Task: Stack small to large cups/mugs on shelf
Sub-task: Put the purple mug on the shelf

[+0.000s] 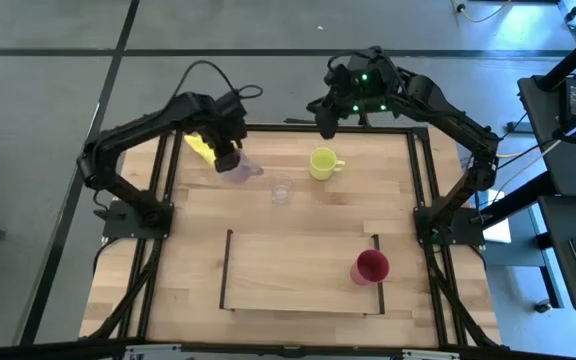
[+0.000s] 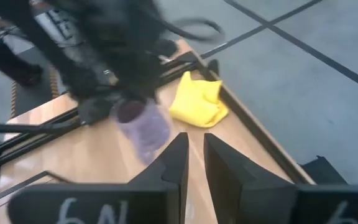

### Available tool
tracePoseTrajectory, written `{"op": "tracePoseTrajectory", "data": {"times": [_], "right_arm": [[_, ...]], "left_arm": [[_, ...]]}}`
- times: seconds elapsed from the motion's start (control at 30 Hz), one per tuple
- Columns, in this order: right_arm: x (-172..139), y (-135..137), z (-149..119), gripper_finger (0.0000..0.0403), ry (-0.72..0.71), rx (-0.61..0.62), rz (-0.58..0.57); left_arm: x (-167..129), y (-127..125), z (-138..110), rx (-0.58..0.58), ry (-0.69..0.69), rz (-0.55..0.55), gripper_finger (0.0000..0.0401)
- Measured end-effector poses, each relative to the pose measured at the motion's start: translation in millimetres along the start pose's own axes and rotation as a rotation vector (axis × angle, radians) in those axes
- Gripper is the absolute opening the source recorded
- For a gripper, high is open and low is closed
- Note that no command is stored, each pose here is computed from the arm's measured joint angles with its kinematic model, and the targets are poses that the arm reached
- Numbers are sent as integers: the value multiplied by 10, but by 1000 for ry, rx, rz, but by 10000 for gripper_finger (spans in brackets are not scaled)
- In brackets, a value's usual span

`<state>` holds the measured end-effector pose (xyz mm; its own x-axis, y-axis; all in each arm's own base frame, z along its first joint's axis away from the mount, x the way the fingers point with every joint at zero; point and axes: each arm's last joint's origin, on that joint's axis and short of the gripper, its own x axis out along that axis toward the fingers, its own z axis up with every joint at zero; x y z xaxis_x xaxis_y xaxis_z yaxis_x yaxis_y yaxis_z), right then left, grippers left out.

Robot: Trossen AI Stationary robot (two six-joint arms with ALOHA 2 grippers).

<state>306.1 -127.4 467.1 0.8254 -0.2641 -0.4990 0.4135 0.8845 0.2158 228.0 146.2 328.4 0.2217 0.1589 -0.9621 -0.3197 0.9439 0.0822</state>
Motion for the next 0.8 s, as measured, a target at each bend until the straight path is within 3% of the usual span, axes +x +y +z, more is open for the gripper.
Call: {"op": "tracePoseTrajectory", "data": {"times": [0.2,0.33,0.5,0.57,0.8], "right_arm": [[-28,-256,48,53,-17,54,-66],[-52,-398,71,53,-26,83,-103],[-77,-523,88,53,-35,98,-135],[-86,-564,93,53,-35,94,-137],[-113,-653,102,53,-23,104,-44]], "left_arm": [[-726,-314,125,43,-144,-67,25],[-1032,-570,141,83,-231,-134,25],[-1106,-799,132,175,-246,-134,25],[-1083,-902,132,277,-243,-138,25],[-1054,-1343,244,518,-345,-163,25]]}}
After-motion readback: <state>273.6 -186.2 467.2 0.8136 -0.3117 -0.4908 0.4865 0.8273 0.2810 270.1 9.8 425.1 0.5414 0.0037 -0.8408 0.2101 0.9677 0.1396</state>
